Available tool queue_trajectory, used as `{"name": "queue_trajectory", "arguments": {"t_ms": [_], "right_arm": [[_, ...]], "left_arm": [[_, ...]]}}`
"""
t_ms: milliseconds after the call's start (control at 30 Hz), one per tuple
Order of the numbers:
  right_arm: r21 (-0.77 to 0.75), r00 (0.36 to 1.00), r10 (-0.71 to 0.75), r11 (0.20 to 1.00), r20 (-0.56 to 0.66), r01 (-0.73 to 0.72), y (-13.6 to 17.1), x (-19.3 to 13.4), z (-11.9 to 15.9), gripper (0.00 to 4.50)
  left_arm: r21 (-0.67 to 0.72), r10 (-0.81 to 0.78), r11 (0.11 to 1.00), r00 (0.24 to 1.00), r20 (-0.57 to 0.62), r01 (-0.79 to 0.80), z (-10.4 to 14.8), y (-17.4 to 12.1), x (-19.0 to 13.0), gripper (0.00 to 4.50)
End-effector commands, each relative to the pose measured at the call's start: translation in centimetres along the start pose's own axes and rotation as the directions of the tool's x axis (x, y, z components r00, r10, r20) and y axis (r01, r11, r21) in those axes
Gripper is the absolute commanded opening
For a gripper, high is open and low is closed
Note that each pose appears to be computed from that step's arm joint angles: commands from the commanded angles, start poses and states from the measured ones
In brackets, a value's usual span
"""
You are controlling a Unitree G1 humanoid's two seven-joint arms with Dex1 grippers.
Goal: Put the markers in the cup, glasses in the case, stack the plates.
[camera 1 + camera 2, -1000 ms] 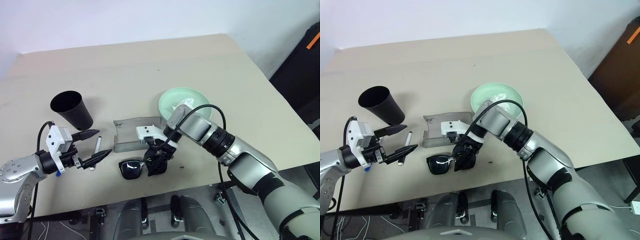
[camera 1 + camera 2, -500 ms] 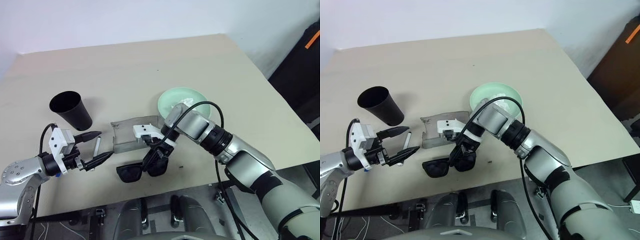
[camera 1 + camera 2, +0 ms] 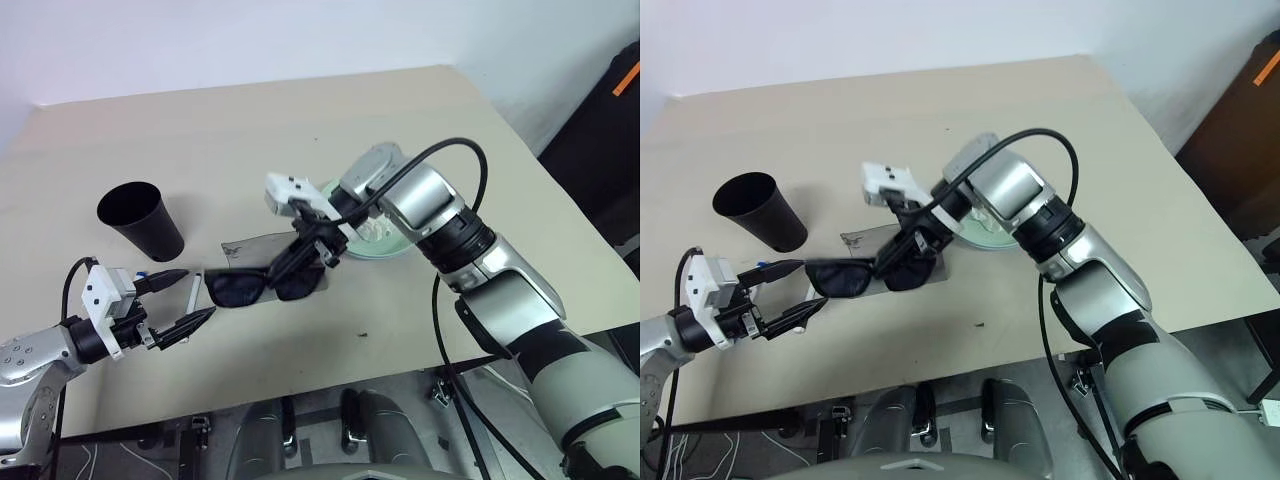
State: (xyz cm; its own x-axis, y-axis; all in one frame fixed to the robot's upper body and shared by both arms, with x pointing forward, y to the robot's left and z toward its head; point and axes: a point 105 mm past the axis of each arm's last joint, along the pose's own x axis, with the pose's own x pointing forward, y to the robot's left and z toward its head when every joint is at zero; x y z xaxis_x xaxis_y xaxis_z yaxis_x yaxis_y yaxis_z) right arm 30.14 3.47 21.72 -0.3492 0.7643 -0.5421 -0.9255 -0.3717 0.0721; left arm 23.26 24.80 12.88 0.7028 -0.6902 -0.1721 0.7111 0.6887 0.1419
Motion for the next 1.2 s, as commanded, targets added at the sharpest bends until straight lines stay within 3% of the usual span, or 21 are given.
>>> {"name": "queue_trajectory", "arguments": {"t_ms": [33, 167, 367, 767, 1167, 1200], "right_arm": [[-0.083, 0.997, -0.081, 0.993, 0.015, 0.082, -2.1, -0.6, 1.0, 0.03], [-0.159, 0.981, -0.186, 0.972, -0.052, 0.175, -4.5, 0.1, 0.3, 0.03], [-0.187, 0.966, -0.207, 0.966, -0.157, 0.177, -5.7, 1.2, -2.1, 0.03], [-0.039, 0.964, -0.050, 0.998, -0.260, 0.042, -4.4, 2.8, -6.1, 0.03], [0.093, 0.969, -0.010, 0.995, -0.248, 0.034, -4.0, 3.6, -6.9, 0.03], [0.093, 0.968, -0.015, 0.995, -0.249, 0.040, -4.1, 3.6, -6.9, 0.28]], "left_arm": [[0.047, 0.031, 0.998, 0.999, 0.014, -0.031, 1.1, 0.2, -1.1, 4.50], [0.049, 0.049, 0.998, 0.999, -0.004, -0.049, 1.1, 0.1, -2.0, 4.50], [0.062, 0.062, 0.996, 0.998, -0.010, -0.061, 1.5, 0.1, -2.4, 4.50], [0.073, 0.045, 0.996, 0.999, -0.010, -0.044, 1.7, 0.0, -1.8, 4.50], [0.072, 0.028, 0.997, 1.000, -0.007, -0.027, 1.6, 0.0, -1.2, 4.50], [0.072, 0.027, 0.997, 1.000, -0.006, -0.027, 1.6, 0.0, -1.1, 4.50]]}}
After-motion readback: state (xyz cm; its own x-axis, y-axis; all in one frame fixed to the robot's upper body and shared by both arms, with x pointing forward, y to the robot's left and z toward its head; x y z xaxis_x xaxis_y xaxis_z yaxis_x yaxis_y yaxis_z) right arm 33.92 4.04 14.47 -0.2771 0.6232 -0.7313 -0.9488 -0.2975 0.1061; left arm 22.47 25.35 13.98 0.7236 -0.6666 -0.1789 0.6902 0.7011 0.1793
